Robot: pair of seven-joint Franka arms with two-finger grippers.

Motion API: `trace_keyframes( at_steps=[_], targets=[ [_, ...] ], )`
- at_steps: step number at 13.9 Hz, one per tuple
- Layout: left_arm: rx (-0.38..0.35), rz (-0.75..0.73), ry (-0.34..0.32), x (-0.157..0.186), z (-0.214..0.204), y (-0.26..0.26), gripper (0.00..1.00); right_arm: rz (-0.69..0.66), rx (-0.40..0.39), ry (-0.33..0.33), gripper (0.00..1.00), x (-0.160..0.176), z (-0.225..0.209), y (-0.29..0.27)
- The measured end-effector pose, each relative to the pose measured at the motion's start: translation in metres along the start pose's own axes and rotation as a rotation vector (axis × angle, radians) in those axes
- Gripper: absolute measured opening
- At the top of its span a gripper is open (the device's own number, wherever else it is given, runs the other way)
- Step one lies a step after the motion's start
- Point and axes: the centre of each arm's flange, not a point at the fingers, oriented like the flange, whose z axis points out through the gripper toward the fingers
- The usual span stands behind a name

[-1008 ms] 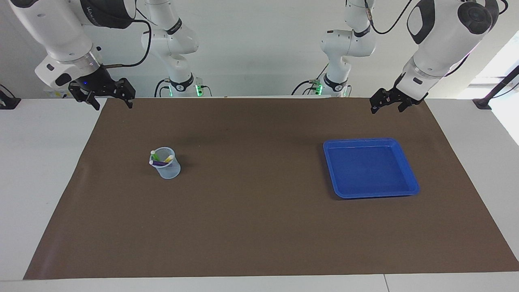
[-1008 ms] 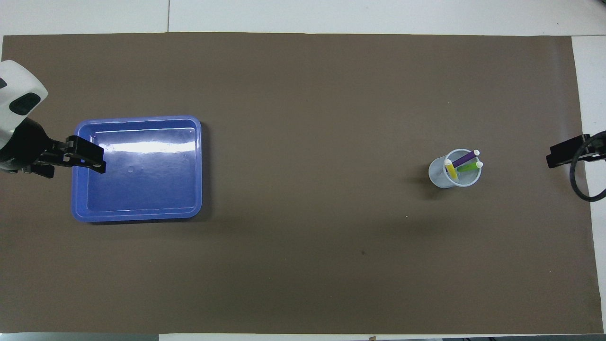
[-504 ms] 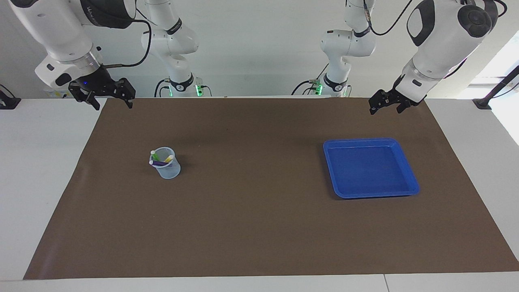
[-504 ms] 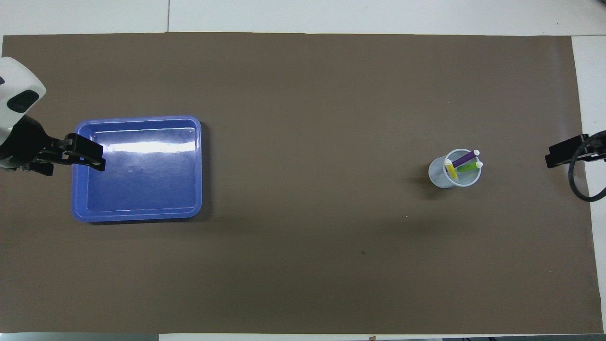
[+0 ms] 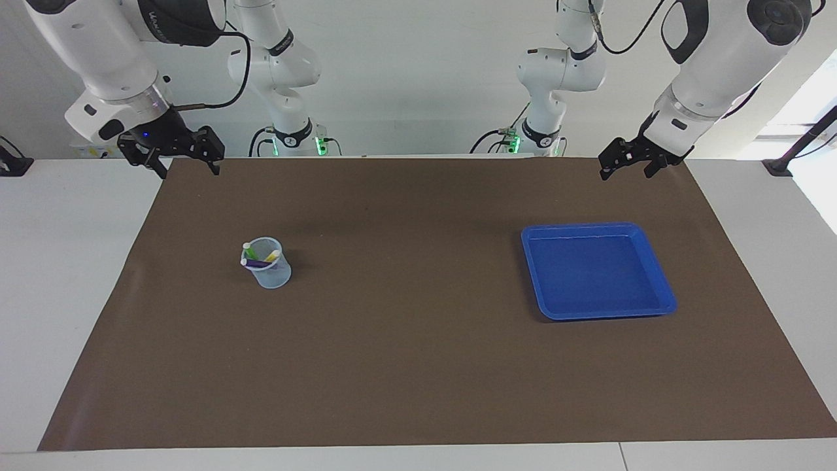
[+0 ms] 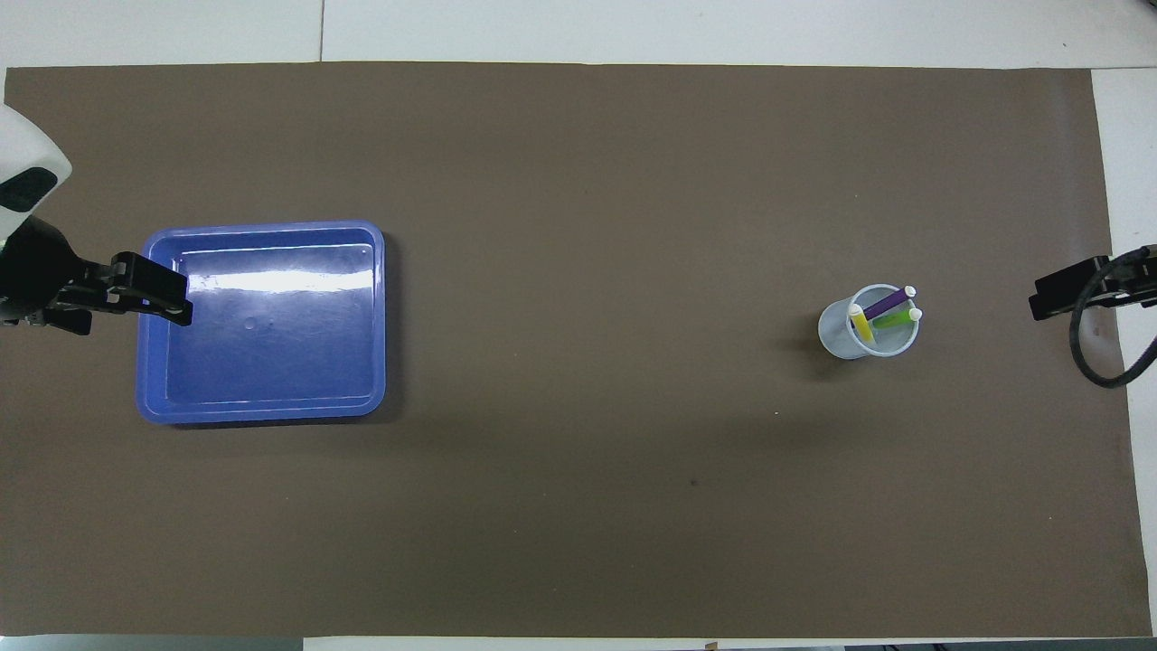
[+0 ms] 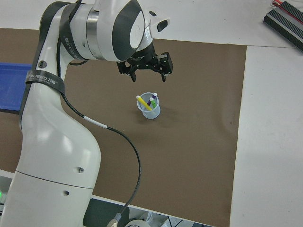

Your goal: Transfer and insert pens with both arms

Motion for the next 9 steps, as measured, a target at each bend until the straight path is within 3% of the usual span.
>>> trace_keyframes(
  at_steps=[9],
  targets=[
    [-0.001, 0.001, 0.004, -0.0012, -0.0021, 0.0000, 1.00, -0.001, -0.002, 0.016, 1.00, -0.0034, -0.0087, -0.0018]
  ],
)
